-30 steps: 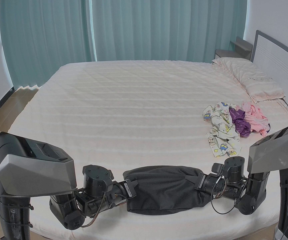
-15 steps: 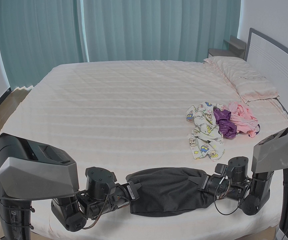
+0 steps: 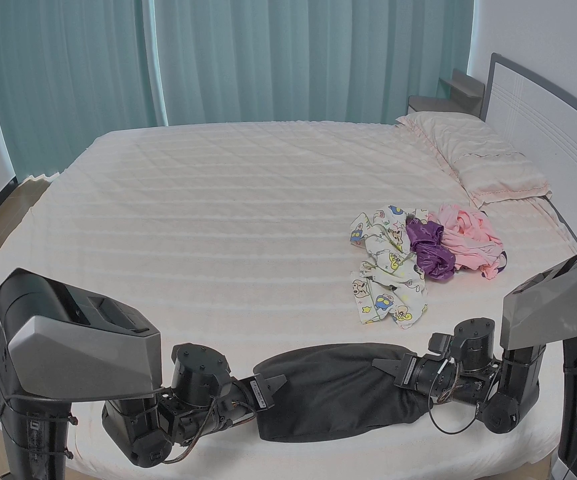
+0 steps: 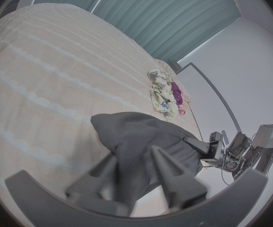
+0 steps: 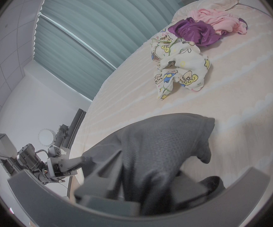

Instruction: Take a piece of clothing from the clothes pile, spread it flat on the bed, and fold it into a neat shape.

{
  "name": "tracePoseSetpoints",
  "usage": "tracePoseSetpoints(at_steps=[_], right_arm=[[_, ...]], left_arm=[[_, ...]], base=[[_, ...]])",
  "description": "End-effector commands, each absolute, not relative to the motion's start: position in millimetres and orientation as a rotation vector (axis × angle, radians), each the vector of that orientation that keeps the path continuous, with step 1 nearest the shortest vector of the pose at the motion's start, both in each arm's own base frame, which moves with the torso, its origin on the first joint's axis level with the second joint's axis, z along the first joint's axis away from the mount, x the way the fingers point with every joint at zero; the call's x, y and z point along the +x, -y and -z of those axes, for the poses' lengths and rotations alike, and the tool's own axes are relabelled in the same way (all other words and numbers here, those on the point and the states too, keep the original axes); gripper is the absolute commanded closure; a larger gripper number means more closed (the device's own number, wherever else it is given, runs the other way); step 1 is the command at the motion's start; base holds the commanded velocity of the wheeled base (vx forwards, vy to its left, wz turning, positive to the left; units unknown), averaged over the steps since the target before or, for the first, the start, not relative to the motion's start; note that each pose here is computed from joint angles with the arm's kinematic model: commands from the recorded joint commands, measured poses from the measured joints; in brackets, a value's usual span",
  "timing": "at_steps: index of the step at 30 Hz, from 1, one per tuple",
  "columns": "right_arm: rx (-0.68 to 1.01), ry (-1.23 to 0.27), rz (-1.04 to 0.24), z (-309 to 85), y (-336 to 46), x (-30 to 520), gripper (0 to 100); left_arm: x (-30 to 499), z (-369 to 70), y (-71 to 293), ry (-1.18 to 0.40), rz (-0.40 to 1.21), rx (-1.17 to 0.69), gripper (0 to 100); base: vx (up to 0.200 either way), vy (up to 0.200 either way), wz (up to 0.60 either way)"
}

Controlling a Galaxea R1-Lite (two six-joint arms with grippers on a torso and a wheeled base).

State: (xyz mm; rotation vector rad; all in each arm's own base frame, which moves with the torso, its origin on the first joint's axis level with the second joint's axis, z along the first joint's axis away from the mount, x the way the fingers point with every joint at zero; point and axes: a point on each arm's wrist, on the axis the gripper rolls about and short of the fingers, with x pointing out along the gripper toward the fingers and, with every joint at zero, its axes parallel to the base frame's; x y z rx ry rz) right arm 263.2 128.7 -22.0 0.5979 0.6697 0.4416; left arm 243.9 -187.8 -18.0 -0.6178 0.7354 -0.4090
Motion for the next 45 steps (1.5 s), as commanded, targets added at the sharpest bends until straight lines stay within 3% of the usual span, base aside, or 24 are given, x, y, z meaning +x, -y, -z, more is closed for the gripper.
tracePoseSetpoints(at_steps=[1, 9, 16, 25, 37, 38, 45], right_arm=[[0.577, -0.701, -0.439, 30, -127, 258, 0], [0.496, -0.663, -0.399, 26, -106, 261, 0], [0.525, -0.641, -0.343, 33, -85, 276, 0], [0.652, -0.622, -0.346, 29, -75, 291, 0], [0.666, -0.596, -0.336, 32, -71, 302, 0], [0.674, -0.597, -0.334, 32, -71, 302, 0], [0.682, -0.625, -0.33, 37, -74, 298, 0]], left_arm=[[238, 25, 184, -0.773, 0.387, -0.595, 0], [253, 27, 169, -0.75, 0.335, -0.577, 0], [276, 31, 174, -0.684, 0.305, -0.603, 0], [270, 37, 180, -0.728, 0.321, -0.596, 0], [275, 48, 196, -0.729, 0.355, -0.58, 0], [277, 49, 197, -0.725, 0.356, -0.58, 100], [281, 50, 197, -0.702, 0.329, -0.583, 100]], base=[[0.0, 0.0, 0.0], [0.0, 0.0, 0.0], [0.0, 0.0, 0.0], [0.0, 0.0, 0.0], [0.0, 0.0, 0.0], [0.0, 0.0, 0.0], [0.0, 0.0, 0.0]])
